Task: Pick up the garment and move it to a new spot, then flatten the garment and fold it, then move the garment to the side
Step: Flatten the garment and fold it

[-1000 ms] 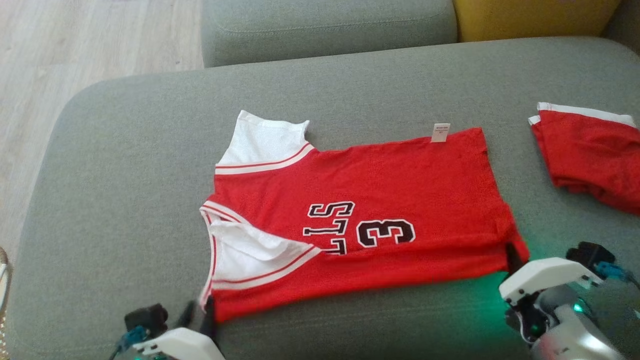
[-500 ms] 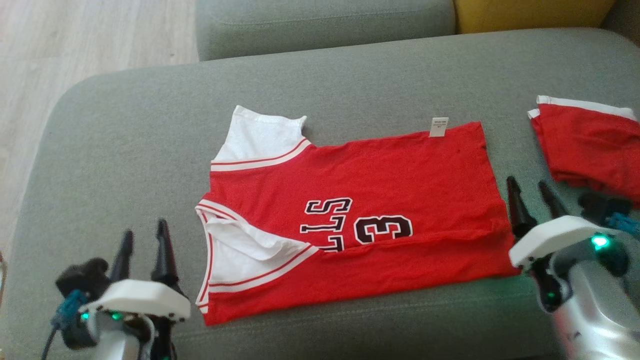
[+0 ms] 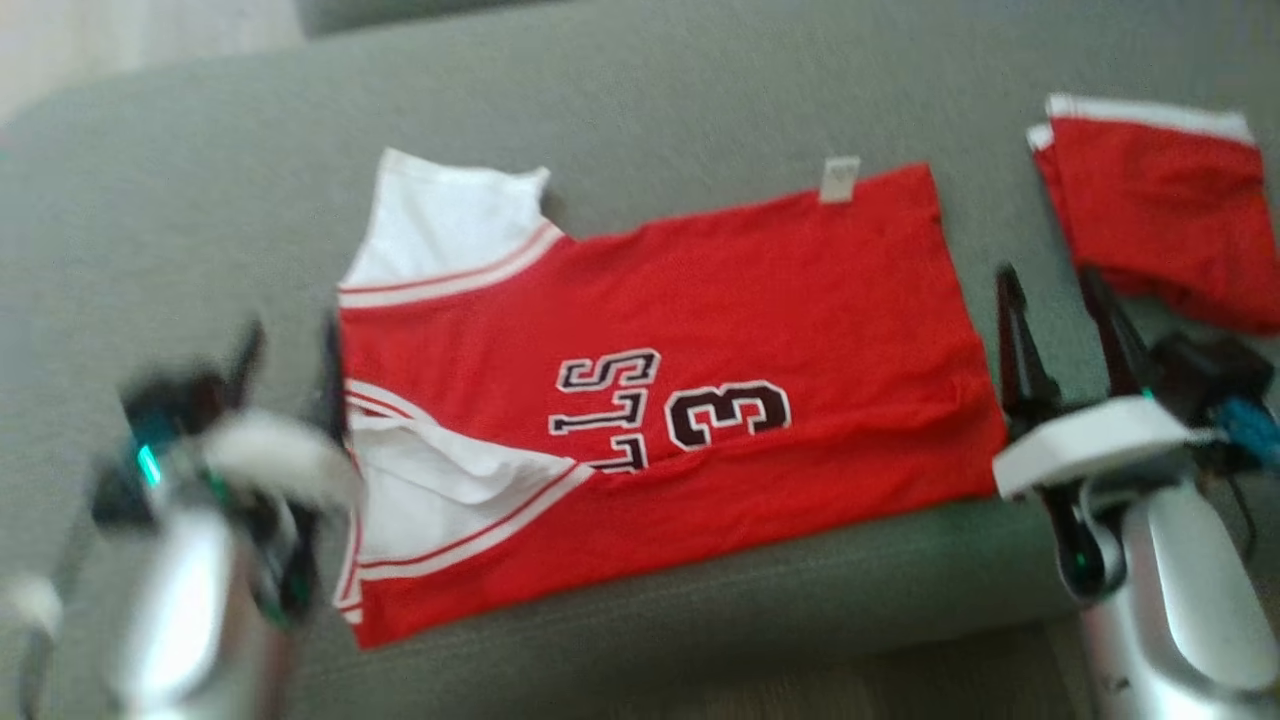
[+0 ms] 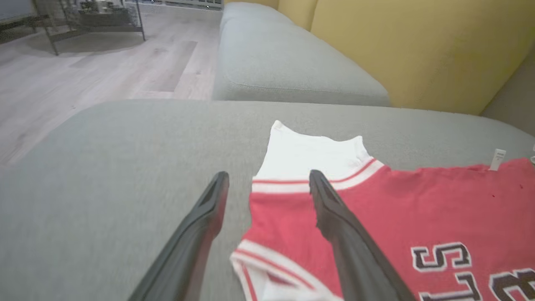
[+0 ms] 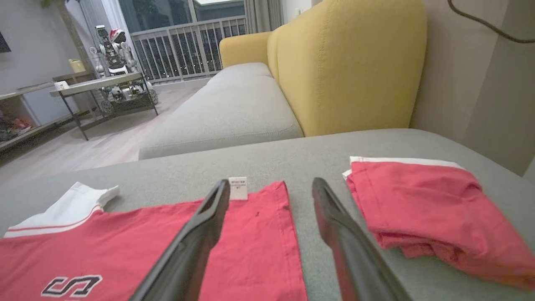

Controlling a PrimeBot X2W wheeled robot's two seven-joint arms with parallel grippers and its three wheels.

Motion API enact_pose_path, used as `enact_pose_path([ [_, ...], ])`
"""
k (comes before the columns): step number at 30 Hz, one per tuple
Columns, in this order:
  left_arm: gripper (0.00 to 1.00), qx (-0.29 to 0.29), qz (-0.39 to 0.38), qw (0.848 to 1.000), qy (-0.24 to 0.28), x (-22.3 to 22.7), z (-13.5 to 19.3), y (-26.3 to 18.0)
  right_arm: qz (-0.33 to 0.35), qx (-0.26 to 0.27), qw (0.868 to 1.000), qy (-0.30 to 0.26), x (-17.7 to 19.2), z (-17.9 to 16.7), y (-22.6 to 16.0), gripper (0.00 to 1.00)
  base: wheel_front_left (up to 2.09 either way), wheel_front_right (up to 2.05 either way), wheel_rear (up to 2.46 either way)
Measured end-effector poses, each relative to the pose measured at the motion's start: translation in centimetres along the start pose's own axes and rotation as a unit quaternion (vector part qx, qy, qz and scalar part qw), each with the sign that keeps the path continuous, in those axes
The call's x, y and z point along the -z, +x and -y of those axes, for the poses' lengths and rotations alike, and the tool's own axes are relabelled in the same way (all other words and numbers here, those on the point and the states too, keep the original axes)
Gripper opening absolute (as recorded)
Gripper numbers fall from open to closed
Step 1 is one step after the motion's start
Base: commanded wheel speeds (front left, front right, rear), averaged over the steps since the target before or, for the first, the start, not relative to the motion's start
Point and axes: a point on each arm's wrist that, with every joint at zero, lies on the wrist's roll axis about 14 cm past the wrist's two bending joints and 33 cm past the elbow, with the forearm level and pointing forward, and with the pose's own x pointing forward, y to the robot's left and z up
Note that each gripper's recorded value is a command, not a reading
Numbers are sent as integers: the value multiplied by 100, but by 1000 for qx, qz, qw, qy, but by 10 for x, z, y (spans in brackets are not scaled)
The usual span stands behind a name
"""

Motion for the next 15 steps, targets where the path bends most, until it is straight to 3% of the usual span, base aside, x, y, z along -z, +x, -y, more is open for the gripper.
enact_pose_path([
  [4, 100, 39, -29, 998, 47, -20, -1, 60, 10, -13, 1000, -1, -7, -7, 19, 100, 0, 0, 0],
  [9, 100, 68, -104, 986, 114, -3, -3, 110, 16, -15, 1000, -5, -8, -5, 35, 100, 0, 0, 0],
  [15, 100, 80, -170, 974, 128, 15, -1, 150, 18, -7, 1000, -5, -6, 3, 42, 100, 0, 0, 0],
])
